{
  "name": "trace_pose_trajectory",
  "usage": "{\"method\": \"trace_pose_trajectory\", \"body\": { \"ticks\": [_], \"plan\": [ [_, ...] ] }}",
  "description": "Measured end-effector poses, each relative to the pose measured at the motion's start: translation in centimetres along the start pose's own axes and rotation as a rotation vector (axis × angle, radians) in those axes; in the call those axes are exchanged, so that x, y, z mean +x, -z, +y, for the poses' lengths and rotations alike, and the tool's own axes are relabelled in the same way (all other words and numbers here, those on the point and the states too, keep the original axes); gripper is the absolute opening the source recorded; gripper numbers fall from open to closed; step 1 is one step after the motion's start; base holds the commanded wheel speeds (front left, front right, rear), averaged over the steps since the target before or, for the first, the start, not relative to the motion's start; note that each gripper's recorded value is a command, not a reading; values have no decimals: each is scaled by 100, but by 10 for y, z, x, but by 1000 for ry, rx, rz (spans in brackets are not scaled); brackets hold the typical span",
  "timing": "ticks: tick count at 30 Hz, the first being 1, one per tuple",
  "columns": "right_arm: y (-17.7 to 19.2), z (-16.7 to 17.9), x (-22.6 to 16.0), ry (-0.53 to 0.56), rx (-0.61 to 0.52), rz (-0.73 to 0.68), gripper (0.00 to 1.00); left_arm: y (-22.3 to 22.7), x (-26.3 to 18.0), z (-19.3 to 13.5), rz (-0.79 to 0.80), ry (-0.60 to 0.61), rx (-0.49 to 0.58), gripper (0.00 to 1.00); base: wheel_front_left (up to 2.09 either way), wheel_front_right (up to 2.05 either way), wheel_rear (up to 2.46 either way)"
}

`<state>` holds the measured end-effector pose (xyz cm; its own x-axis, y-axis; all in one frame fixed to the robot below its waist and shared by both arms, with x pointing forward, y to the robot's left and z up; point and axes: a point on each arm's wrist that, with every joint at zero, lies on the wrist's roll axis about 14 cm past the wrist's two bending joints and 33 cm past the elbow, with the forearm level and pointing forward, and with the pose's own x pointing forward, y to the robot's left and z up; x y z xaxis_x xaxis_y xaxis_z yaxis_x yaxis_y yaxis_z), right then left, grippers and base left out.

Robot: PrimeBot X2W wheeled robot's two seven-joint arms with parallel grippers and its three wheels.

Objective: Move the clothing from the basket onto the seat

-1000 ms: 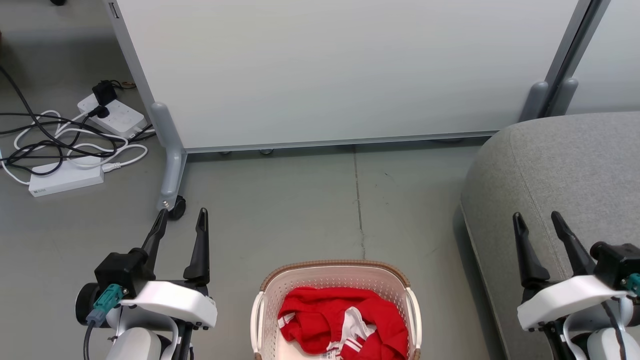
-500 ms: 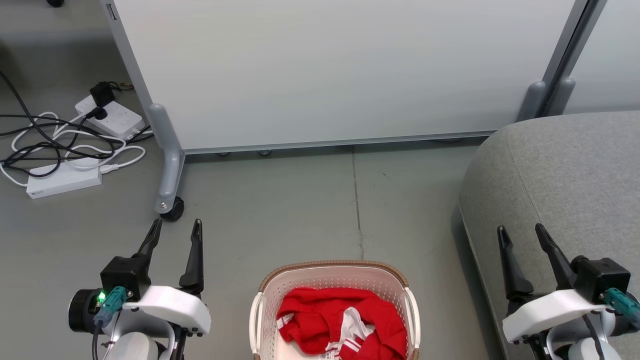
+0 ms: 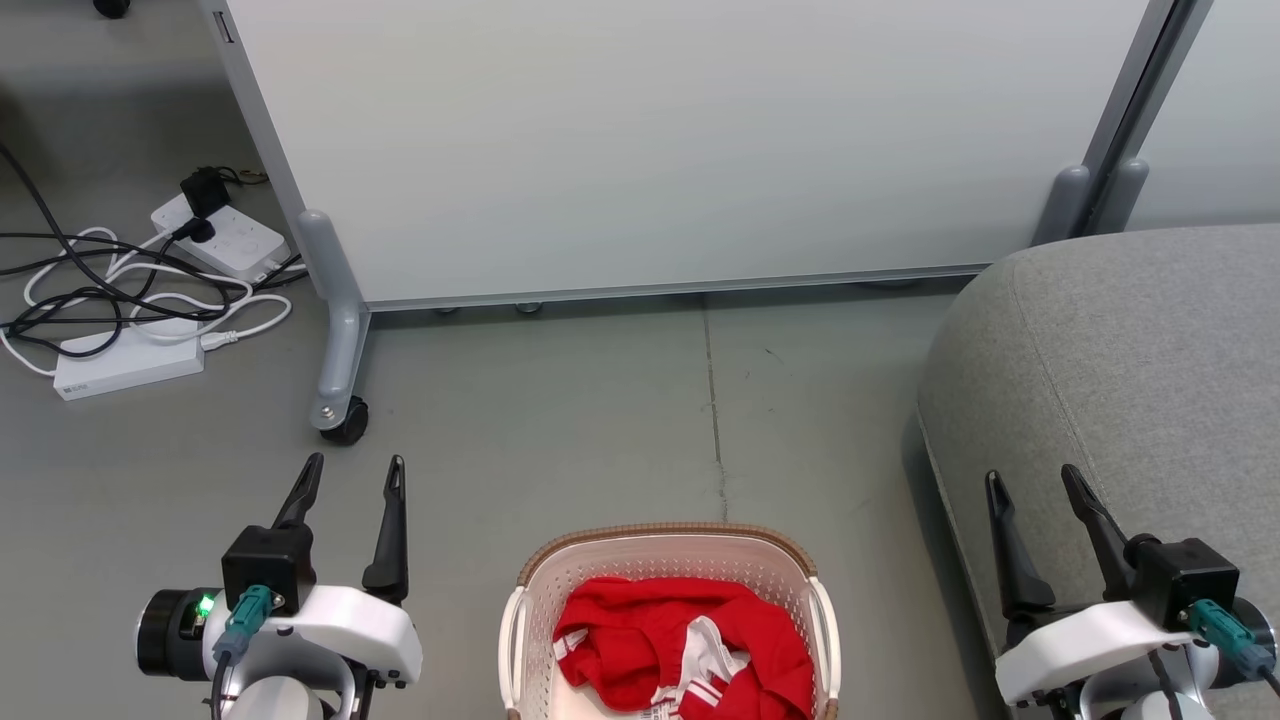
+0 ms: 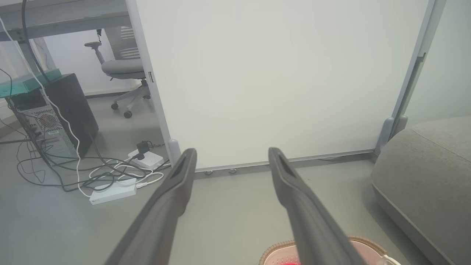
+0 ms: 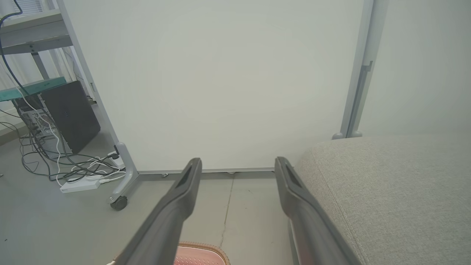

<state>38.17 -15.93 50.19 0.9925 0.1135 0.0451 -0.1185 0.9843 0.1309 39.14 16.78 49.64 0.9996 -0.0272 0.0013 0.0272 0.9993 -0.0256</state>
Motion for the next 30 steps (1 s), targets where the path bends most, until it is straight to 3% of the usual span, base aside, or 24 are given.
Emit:
{"method": "trace_pose_trajectory", "body": {
  "ticks": [30],
  "plan": [
    [9, -3, -2, 17, 22, 9, 100, 6, -7, 15, -4, -16, 7, 100, 0, 0, 0]
  ]
}}
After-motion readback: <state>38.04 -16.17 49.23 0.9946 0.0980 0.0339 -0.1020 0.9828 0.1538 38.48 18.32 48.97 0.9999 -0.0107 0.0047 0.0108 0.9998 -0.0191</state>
